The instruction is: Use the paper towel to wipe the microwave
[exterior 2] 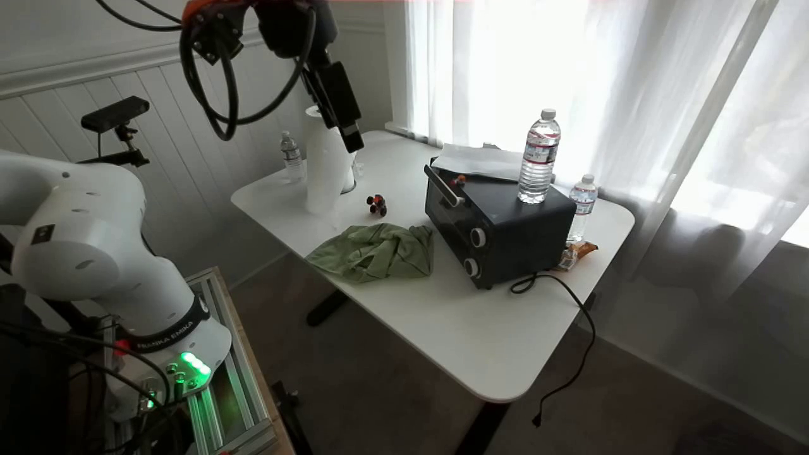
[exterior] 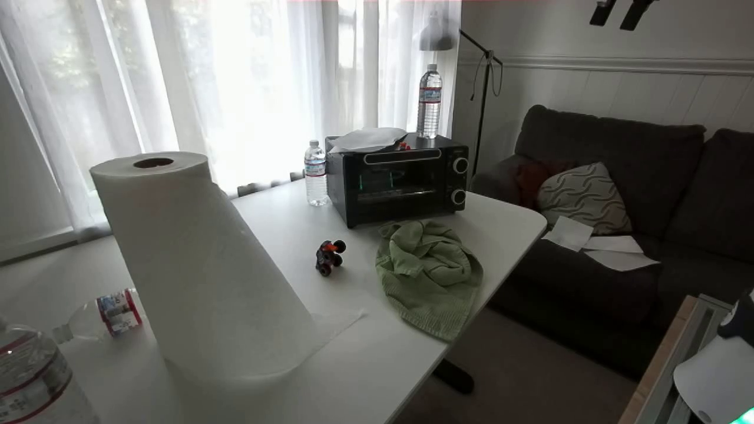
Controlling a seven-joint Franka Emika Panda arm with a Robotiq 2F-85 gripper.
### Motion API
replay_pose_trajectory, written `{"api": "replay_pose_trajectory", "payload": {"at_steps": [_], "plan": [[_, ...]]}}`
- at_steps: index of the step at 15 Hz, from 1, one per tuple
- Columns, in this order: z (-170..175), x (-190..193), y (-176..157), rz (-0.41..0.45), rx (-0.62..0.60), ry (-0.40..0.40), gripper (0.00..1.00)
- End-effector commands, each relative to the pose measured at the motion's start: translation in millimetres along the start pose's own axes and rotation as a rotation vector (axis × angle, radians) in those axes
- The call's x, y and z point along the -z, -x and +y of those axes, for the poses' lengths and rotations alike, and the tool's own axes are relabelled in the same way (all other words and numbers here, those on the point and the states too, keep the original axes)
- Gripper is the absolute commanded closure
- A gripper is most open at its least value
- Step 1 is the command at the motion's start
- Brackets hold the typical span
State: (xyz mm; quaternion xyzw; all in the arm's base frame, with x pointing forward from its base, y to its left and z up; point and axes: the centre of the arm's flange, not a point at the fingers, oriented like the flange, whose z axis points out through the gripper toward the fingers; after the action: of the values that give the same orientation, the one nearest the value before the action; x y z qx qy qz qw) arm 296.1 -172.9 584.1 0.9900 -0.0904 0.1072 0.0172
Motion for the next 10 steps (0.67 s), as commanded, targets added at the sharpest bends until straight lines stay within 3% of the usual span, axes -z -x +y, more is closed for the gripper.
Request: {"api": "replay_pose_trajectory", "payload": {"at_steps": [1,5,10], "plan": [[0.0,0.0,0.0,0.000,0.000,0.000,0.00],[-26.6,0.2,-15.2,-0.024,0.051,-0.017,0.00],[-109.6,-13.9,-46.3,-0.031,0.183,0.020,0.00]]}}
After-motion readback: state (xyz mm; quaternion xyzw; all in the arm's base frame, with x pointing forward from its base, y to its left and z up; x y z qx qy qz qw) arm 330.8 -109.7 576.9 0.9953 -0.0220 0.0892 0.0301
